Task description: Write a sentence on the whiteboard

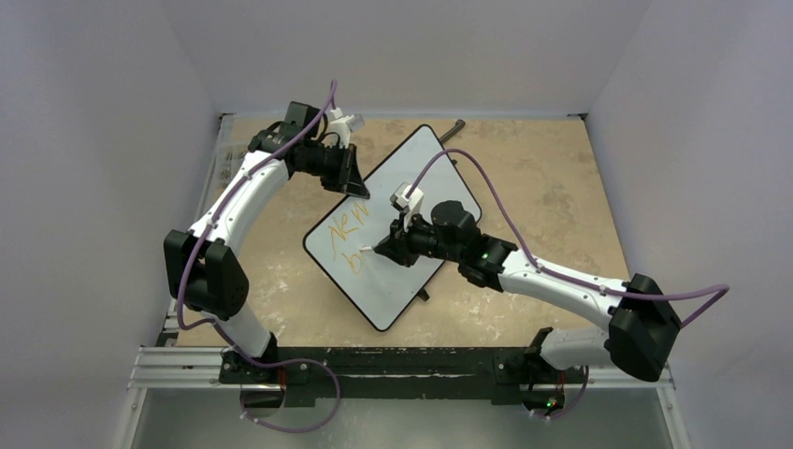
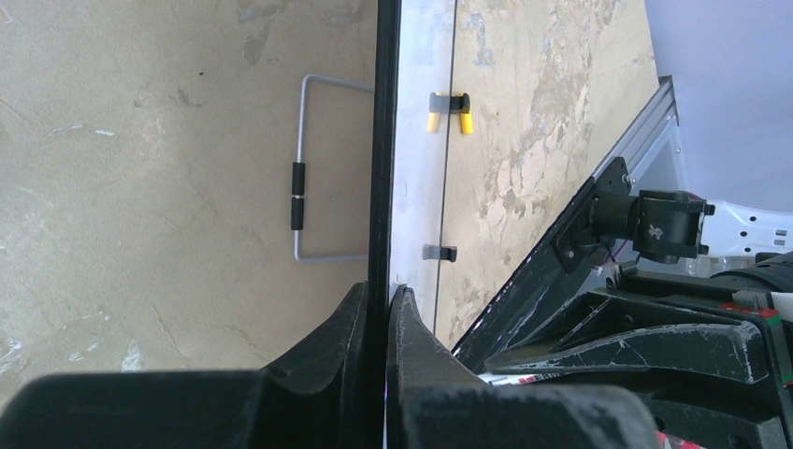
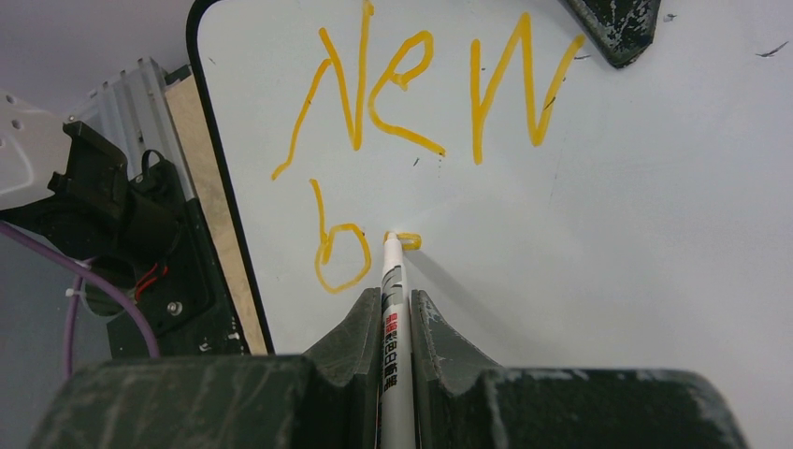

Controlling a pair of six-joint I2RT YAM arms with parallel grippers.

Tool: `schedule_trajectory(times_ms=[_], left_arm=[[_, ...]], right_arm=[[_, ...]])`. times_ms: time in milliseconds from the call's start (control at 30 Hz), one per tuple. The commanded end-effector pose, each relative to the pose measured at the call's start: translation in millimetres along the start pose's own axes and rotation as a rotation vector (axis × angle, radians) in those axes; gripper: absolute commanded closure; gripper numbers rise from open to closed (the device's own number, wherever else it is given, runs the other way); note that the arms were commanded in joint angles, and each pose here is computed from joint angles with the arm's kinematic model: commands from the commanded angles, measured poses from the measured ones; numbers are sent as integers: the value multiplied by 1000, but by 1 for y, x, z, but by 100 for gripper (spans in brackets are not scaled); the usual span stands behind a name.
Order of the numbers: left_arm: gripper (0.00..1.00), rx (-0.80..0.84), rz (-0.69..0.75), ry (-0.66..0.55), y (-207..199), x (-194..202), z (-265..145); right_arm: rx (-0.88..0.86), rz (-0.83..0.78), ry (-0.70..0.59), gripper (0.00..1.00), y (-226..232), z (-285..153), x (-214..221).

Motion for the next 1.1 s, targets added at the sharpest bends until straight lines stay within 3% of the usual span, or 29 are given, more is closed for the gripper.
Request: schedule_trajectory(times_ms=[0, 433, 733, 1067], left_arm=[[100, -163, 21, -15, 5, 2, -10], [100, -162, 21, -16, 5, 2, -11], [100, -162, 20, -15, 5, 3, -11], [100, -167, 24, -19, 4, 3, -12]], right_arm=[[14, 10, 54, 100, -5, 3, 16], [100, 9, 77, 100, -12, -12, 31], [228, -8, 15, 100, -16, -10, 2], [182, -14, -77, 100, -5, -23, -20]])
Point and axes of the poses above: each gripper's point midway between its finger pads, its own z axis out along the fingers, its own y axis along the line the jaws close on, x = y × z, the point moved 10 cm from there along -z, back along the fingers, and after that the axes turned 4 degrees about z, right-handed, at the moved point
